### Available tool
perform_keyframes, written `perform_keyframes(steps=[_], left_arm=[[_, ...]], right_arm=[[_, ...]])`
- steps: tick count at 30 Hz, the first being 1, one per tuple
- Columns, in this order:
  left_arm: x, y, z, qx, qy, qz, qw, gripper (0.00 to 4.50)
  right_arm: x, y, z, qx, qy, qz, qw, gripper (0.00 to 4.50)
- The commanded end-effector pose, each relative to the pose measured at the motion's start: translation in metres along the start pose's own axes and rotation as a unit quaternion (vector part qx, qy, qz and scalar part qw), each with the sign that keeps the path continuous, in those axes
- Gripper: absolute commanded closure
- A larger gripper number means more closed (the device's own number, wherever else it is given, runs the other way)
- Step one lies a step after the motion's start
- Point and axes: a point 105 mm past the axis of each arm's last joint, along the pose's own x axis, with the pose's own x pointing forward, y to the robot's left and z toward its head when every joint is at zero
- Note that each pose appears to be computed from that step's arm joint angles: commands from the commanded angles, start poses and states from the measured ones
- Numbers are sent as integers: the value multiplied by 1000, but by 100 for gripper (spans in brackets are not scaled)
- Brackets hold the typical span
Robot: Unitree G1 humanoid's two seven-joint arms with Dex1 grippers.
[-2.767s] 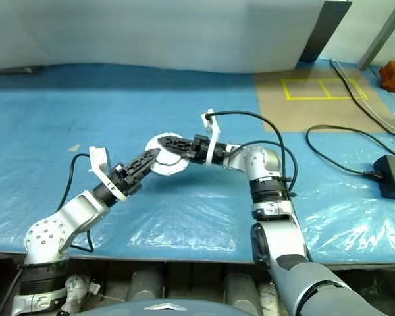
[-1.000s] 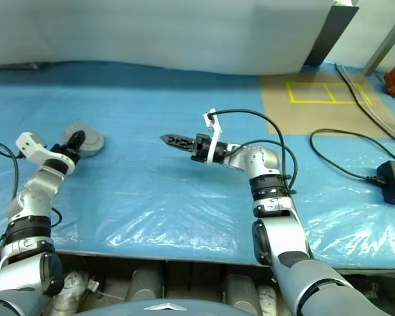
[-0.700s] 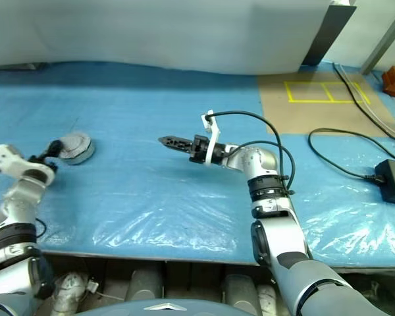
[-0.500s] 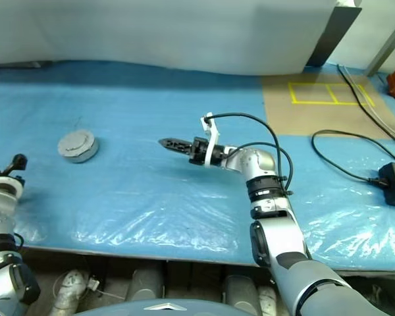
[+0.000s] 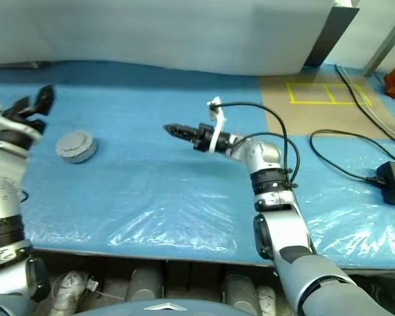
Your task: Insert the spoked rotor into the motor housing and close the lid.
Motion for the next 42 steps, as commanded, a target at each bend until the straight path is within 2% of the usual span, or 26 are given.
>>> perform_keyframes(steps=[1,3,5,7,11,17,21,30,33,38,42], left_arm=[[0,-38,-14,30,26,-63,997,1],[-4,-50,-40,50,63,-83,993,1],[-6,-50,-59,21,81,-63,994,1],[-8,-54,-75,25,92,-47,994,1],[-15,-62,-91,19,94,-18,995,1],[-6,-58,-82,69,52,22,996,1],[4,-60,-82,90,48,19,995,1],[-1,-52,-70,92,41,48,994,1],[-2,-54,-62,67,38,44,996,1],[8,-59,-56,80,37,28,996,1],[14,-58,-50,86,29,29,995,1]], right_arm=[[-8,-8,28,-106,-41,-49,992,87],[-16,-13,30,-165,-42,-79,982,87],[-24,-21,30,-210,-54,-125,968,87],[-32,-30,26,-244,-60,-176,952,87],[-45,-38,11,-282,-67,-249,924,87],[-58,-47,9,-289,-97,-342,889,87],[-55,-48,14,-307,-105,-354,877,87],[-43,-50,9,-302,-114,-353,878,87],[-39,-51,12,-292,-139,-361,875,87],[-23,-44,16,-291,-155,-349,877,87],[-23,-46,16,-290,-155,-352,876,87]])
